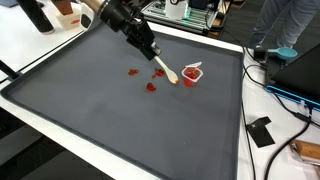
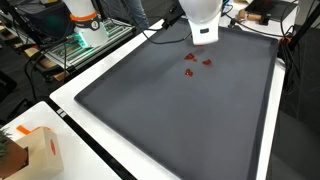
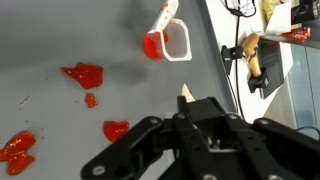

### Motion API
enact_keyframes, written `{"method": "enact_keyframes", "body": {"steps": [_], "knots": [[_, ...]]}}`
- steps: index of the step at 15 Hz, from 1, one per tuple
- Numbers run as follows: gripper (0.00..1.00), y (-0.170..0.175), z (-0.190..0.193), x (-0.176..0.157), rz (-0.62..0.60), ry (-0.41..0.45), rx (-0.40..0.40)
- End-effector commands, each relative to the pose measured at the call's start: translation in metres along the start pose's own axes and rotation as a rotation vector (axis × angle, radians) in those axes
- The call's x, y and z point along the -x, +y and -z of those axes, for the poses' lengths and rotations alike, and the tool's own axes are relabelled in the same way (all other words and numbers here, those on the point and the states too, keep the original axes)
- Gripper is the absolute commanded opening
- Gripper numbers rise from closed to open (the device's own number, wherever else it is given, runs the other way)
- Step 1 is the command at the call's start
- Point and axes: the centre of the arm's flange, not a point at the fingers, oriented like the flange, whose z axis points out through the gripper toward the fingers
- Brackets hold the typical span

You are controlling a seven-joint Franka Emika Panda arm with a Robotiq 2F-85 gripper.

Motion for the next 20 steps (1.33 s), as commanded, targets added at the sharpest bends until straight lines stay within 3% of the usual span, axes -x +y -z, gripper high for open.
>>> {"method": "enact_keyframes", "body": {"steps": [1,11,20], "knots": [[0.06,0.011,-0.007,0.004,-0.004,-0.024,-0.041],[0.06,0.01,-0.023,0.007,-0.045,-0.062,-0.081],[0.06,-0.009,-0.036,0.016,-0.074,-0.091,-0.044]]}}
